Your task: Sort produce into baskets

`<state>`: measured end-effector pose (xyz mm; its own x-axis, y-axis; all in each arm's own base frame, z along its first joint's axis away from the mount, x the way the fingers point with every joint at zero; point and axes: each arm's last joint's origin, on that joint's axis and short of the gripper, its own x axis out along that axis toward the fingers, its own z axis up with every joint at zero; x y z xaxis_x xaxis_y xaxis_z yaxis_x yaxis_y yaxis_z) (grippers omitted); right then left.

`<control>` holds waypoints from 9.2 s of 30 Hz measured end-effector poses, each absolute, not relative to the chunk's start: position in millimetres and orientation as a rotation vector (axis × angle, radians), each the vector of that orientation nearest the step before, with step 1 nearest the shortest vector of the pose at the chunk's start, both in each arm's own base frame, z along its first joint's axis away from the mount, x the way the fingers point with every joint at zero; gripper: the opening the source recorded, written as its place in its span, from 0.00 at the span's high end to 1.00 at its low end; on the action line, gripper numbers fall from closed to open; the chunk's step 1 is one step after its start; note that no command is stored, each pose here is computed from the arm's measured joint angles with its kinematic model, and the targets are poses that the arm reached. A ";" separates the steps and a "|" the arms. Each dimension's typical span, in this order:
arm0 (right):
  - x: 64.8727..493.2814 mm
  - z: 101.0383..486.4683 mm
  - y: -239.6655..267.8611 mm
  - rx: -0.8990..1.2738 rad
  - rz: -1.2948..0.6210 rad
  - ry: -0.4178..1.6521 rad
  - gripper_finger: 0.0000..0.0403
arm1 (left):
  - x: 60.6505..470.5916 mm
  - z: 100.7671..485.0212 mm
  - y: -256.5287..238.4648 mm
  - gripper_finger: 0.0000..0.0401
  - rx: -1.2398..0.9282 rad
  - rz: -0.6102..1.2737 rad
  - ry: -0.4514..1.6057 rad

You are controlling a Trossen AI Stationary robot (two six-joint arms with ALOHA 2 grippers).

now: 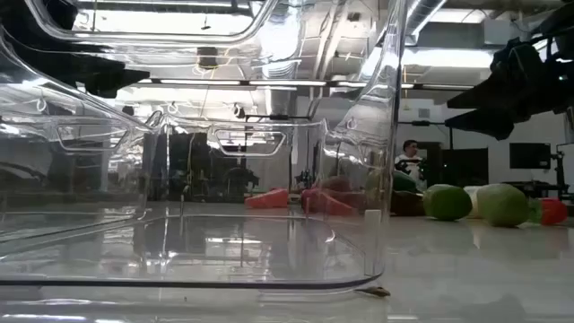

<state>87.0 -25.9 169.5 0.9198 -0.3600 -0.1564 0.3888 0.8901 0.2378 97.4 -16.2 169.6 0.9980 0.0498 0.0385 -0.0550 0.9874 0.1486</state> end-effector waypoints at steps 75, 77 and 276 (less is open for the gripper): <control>87.0 169.4 -25.9 0.269 -0.389 0.110 0.19 | 97.4 169.6 -16.2 0.24 0.150 0.053 -0.035; 87.0 169.5 -25.9 0.269 -0.389 0.109 0.19 | 97.4 169.6 -16.2 0.24 0.150 0.053 -0.035; 97.5 195.6 -5.7 0.377 -0.092 -0.061 0.19 | 447.9 211.7 70.4 0.27 -0.155 0.096 1.099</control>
<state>97.5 -5.7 195.6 0.9940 -0.1014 0.0420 0.0788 0.9256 0.3703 447.9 70.4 211.7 0.4518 0.0004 -0.8921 -0.1542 0.9850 -0.0777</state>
